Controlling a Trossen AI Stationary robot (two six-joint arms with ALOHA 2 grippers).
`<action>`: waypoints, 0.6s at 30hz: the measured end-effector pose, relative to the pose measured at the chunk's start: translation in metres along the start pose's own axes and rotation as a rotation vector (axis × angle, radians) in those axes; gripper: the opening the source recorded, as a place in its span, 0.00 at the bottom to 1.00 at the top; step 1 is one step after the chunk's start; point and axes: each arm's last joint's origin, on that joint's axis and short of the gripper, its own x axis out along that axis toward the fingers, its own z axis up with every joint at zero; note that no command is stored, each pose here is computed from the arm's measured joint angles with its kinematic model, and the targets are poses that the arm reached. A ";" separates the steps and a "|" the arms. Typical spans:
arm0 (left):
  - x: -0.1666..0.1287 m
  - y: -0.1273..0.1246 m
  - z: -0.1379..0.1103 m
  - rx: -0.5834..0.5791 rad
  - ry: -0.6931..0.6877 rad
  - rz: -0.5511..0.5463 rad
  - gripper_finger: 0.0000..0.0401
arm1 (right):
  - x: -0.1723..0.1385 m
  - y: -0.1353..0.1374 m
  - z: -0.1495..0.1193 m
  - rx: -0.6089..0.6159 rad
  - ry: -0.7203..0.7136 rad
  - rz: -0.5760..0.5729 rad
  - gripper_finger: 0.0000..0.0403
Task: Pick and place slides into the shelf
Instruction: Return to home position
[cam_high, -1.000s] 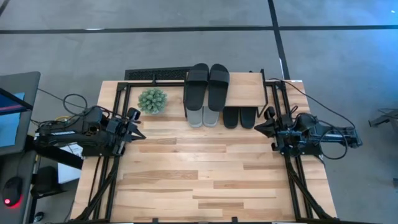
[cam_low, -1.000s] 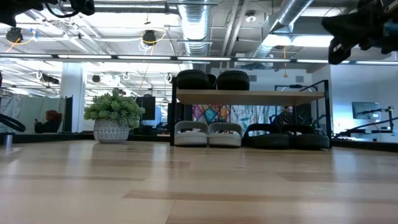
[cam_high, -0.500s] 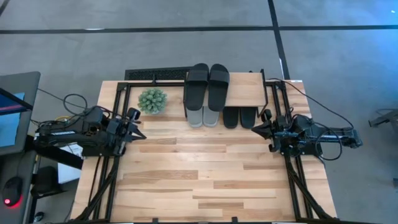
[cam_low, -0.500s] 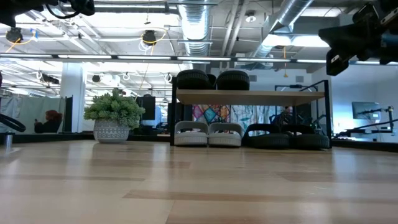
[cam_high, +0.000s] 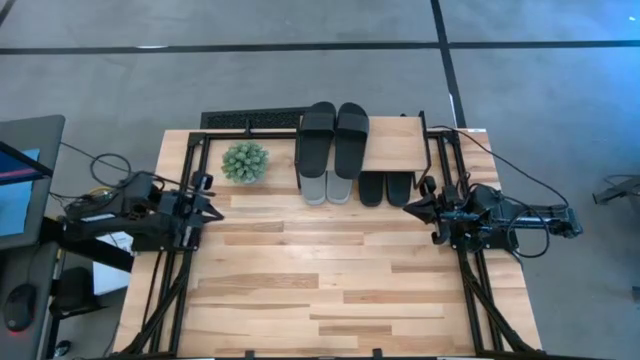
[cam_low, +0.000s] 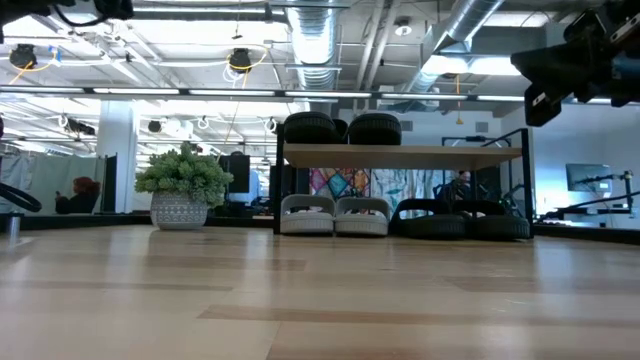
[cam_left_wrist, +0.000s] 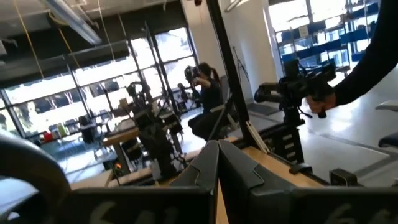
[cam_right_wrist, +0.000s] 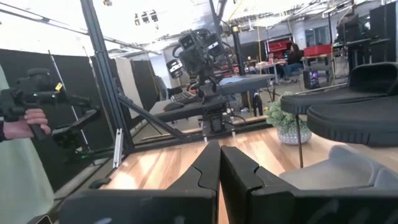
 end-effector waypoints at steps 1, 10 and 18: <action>-0.002 -0.001 0.001 0.005 -0.009 0.002 0.00 | 0.000 0.000 0.000 -0.004 -0.002 0.000 0.00; -0.013 -0.005 -0.001 0.002 0.004 0.022 0.00 | 0.000 0.000 0.001 -0.016 -0.009 -0.006 0.00; -0.013 -0.005 -0.004 0.000 0.003 0.048 0.00 | 0.000 0.000 0.001 -0.016 -0.012 -0.006 0.00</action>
